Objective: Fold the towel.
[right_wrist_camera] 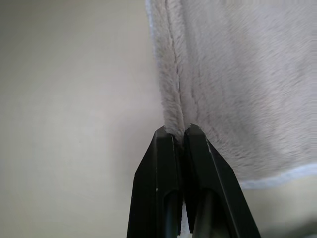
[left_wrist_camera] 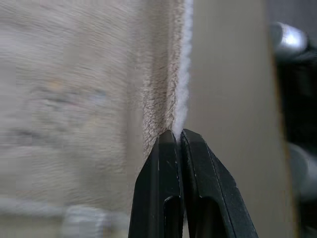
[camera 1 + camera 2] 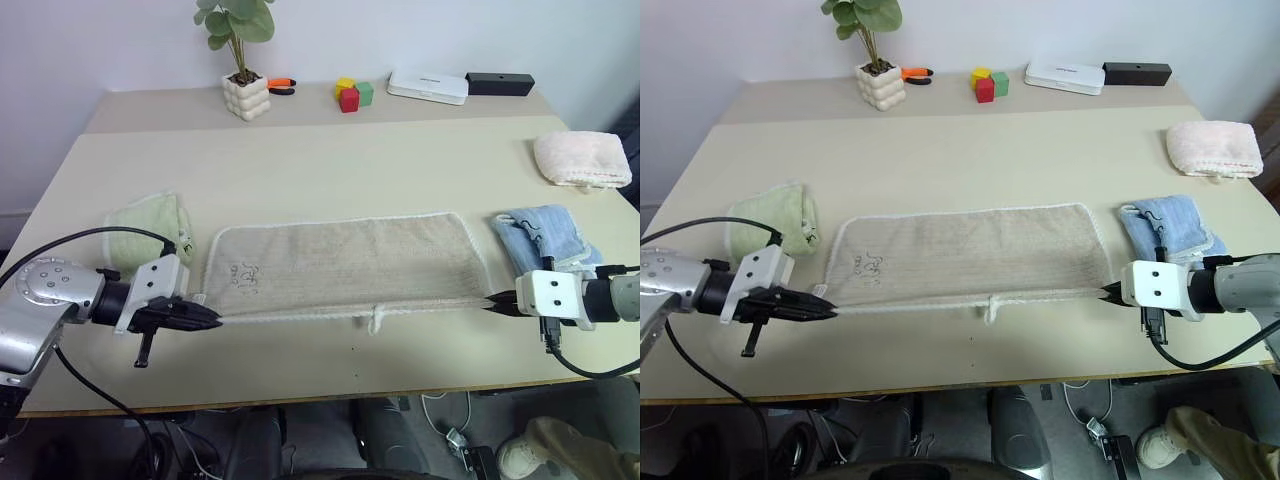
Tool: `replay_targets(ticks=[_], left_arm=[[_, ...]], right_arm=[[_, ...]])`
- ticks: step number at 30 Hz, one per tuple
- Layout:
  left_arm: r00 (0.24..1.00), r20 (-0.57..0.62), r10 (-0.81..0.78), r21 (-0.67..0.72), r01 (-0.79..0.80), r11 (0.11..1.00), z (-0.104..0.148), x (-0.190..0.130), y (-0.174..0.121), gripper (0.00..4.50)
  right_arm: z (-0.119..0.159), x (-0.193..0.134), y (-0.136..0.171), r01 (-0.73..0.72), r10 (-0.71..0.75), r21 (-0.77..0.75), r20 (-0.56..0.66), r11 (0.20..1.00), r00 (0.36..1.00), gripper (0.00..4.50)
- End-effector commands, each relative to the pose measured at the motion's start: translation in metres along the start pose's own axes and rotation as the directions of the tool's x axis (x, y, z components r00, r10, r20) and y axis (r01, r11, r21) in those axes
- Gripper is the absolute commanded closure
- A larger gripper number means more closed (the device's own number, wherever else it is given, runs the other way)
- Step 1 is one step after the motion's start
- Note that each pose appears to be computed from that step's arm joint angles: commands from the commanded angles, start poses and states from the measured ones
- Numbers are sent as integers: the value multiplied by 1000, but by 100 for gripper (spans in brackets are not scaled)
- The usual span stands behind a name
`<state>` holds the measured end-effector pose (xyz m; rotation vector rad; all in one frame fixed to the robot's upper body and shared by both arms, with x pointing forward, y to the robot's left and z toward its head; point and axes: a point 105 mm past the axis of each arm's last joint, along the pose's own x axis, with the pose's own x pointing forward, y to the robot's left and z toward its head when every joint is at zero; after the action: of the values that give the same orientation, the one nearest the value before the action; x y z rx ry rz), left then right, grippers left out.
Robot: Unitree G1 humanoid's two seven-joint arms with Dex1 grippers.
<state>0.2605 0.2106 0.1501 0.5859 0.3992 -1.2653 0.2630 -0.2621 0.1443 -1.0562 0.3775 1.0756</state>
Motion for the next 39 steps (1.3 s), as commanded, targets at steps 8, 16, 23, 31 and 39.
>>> replay_targets(ticks=[8, 16, 23, 31, 39], left_arm=[[980, 59, 192, 68, -195, 978, 6, 9, 64, 450], [961, 99, 256, 83, -265, 961, -3, 30, 84, 450], [947, 112, 300, 103, -311, 945, -6, 32, 94, 450], [938, 117, 328, 98, -339, 936, -10, 36, 97, 450], [932, 105, 347, 93, -356, 930, -15, 45, 103, 450]], right_arm=[[3, 14, -57, 149, -152, -89, -28, 985, 988, 441], [5, 34, -84, 244, -246, -134, 1, 961, 969, 441], [5, 44, -99, 299, -302, -172, 12, 938, 953, 441], [3, 49, -111, 345, -352, -214, 8, 914, 936, 441], [3, 61, -115, 365, -370, -212, 20, 906, 929, 441]])
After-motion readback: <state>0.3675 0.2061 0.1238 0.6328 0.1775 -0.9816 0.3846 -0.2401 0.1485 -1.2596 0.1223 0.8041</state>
